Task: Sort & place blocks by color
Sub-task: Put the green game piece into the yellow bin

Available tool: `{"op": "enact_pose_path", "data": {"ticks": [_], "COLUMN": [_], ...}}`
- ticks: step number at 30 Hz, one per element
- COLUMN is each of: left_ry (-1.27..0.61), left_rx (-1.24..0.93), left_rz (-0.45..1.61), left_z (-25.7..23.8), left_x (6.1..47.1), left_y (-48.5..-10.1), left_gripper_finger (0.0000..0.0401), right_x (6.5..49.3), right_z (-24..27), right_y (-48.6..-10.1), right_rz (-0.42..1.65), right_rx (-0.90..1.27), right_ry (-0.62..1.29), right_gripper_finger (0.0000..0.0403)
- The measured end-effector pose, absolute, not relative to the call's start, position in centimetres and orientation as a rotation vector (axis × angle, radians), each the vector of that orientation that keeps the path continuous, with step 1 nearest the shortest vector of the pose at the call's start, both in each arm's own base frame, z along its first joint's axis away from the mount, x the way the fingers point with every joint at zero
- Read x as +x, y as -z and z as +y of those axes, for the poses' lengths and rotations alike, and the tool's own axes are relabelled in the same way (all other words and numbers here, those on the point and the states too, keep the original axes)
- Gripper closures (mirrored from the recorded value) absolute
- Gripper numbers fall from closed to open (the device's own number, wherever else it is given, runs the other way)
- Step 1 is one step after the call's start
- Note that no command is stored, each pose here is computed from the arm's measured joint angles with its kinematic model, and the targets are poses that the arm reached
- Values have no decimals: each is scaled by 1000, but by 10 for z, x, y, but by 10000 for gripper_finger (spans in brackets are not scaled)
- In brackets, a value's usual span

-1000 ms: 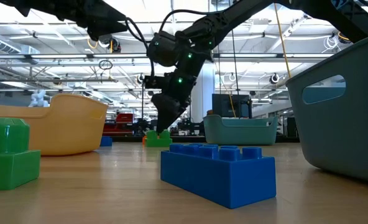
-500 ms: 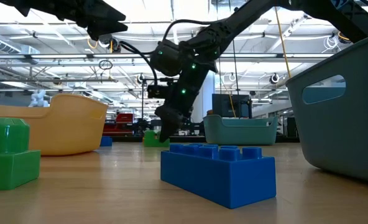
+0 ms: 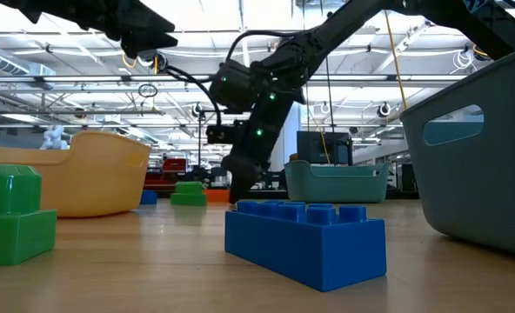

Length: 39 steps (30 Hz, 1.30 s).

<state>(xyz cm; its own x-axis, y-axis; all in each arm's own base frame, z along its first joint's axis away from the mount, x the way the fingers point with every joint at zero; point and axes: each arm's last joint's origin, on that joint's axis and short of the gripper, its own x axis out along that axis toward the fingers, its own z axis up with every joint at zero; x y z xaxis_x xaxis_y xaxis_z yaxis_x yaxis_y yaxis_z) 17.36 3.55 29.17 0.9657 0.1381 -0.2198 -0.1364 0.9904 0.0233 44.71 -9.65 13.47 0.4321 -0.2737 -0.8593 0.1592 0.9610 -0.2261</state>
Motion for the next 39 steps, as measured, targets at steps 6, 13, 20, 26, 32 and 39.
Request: {"op": "enact_pose_path", "data": {"ticks": [6, 13, 20, 26, 32, 39], "left_ry": [-139, -140, -141, -139, -134, -134], "left_rx": [8, 9, 4, -2, 9, 23], "left_rz": [224, 212, 187, 163, 151, 124], "left_z": [36, 35, 34, 32, 30, 29], "left_x": [174, 172, 166, 161, 156, 149], "left_y": [-292, -293, -297, -301, -303, -307], "left_gripper_finger": [196, 196, 196, 197, 197, 197], "right_x": [450, 463, 470, 469, 466, 469], "right_z": [-96, -81, -70, -70, -70, -69], "right_y": [-142, -166, -163, -154, -146, -133], "right_rz": [1022, 838, 768, 681, 647, 639], "right_rx": [-44, -4, 10, 42, 50, 55], "right_ry": [313, 269, 325, 381, 395, 390], "right_gripper_finger": [336, 232, 138, 113, 120, 134]}}
